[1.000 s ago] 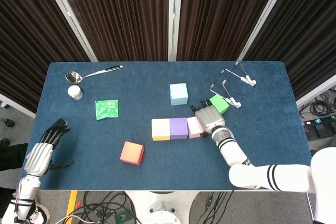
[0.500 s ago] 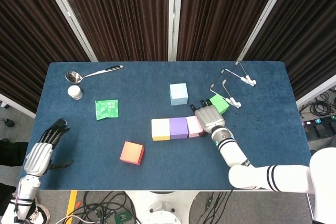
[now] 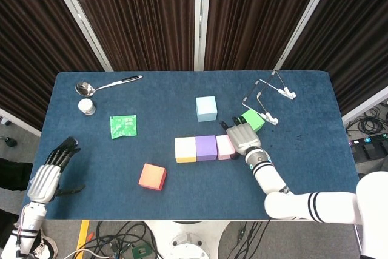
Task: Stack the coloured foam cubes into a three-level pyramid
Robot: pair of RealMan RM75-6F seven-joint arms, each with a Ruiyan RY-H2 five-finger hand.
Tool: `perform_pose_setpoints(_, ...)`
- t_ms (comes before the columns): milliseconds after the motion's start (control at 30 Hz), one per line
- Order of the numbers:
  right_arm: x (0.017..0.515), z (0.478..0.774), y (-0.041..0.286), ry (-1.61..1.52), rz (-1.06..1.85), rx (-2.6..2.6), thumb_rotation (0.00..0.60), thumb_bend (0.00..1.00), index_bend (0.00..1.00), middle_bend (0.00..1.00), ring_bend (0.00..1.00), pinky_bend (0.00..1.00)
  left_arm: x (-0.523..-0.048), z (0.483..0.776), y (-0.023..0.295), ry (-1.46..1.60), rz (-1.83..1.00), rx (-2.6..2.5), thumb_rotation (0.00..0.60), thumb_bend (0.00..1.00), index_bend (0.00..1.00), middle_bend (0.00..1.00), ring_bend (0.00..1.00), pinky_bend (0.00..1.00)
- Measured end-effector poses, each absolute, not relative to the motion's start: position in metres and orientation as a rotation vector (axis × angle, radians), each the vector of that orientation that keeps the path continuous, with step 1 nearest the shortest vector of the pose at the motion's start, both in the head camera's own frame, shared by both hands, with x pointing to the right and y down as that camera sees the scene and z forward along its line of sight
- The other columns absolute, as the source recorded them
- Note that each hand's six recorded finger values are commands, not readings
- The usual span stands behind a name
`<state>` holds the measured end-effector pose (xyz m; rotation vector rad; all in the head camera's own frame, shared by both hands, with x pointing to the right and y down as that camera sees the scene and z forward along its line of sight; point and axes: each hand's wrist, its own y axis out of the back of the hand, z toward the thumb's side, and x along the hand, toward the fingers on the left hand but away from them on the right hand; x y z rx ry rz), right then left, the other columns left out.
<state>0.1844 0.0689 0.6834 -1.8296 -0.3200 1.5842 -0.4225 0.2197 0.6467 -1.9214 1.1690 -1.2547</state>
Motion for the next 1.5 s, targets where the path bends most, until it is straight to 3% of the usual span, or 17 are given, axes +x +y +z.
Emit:
perform_pose_setpoints(633, 0.1849, 0.6868, 0.0729, -0.377, 1.579, -1.857, 0.6, 0.1, 0.0, 0.37, 0.0, 0.0, -0.4239, 0.6457, 0.2198, 1.172, -1.257, -1.918, 0.6, 0.0, 0.15, 0.09, 0.0, 0.07)
perform_pose_setpoints(1500, 0.1879, 0.6786, 0.0708, -0.43, 1.565, -1.927, 0.6, 0.03, 0.0, 0.1, 0.0, 0.0, -0.424, 0.644, 0.2197, 1.165, -1.258, -1.914, 0.6, 0.0, 0.15, 0.09, 0.0, 0.07)
